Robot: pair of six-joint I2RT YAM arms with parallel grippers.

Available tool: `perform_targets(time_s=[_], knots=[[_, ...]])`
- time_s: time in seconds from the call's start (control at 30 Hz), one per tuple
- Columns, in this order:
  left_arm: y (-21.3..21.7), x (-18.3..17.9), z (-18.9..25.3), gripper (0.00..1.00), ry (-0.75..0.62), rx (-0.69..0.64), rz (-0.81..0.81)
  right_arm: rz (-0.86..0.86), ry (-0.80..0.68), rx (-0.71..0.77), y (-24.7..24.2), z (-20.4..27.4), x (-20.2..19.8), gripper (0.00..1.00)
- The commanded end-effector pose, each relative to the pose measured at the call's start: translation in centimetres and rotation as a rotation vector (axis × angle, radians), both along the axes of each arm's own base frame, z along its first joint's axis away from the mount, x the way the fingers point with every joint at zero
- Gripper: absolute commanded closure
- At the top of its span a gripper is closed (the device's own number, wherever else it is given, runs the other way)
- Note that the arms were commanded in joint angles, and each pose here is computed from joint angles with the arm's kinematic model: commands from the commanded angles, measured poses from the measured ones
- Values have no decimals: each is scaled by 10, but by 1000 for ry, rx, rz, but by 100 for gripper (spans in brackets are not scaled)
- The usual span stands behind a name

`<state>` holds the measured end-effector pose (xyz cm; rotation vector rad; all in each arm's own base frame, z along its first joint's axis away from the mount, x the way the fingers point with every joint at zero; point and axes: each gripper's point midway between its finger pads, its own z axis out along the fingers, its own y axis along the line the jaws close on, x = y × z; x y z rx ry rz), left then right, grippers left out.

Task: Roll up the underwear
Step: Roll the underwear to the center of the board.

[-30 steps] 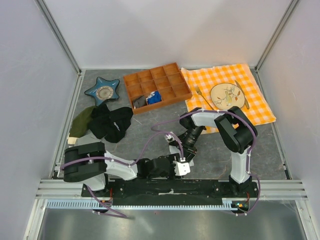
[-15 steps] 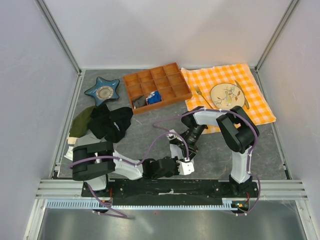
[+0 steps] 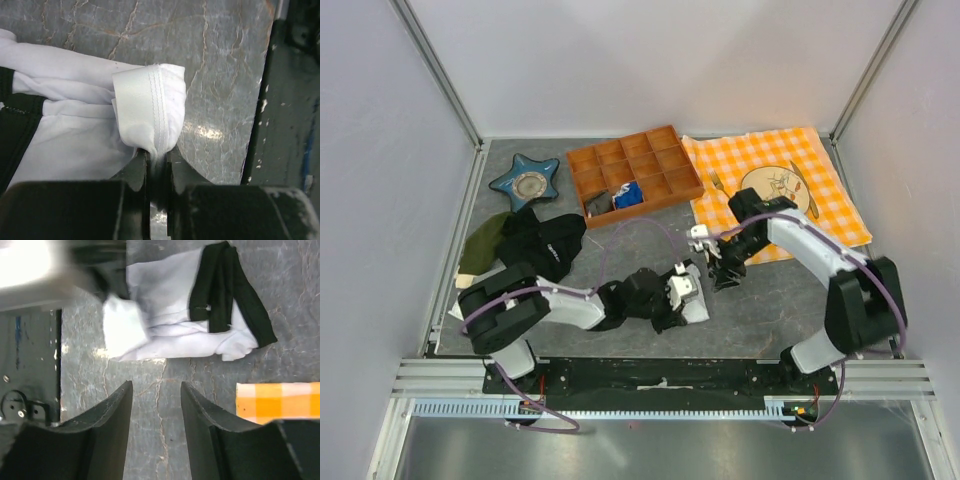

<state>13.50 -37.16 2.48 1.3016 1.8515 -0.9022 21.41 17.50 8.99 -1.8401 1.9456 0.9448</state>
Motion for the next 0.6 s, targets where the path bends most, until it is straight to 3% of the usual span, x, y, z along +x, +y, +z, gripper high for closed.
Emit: perform_targets(time_s=[0.0, 0.07, 0.1, 0.2, 0.57], knots=[[22, -29, -36, 98, 506, 140, -10, 211, -260, 144, 2, 21, -26, 45], [24, -25, -40, 98, 637, 164, 29, 262, -311, 201, 8, 17, -47, 35], [21, -28, -47, 98, 737, 183, 38, 265, -388, 222, 16, 17, -39, 33], [21, -25, -56, 98, 869, 210, 74, 300, -518, 198, 26, 4, -42, 28], [15, -6, -68, 97, 942, 190, 162, 349, -531, -31, 13, -57, -33, 32]])
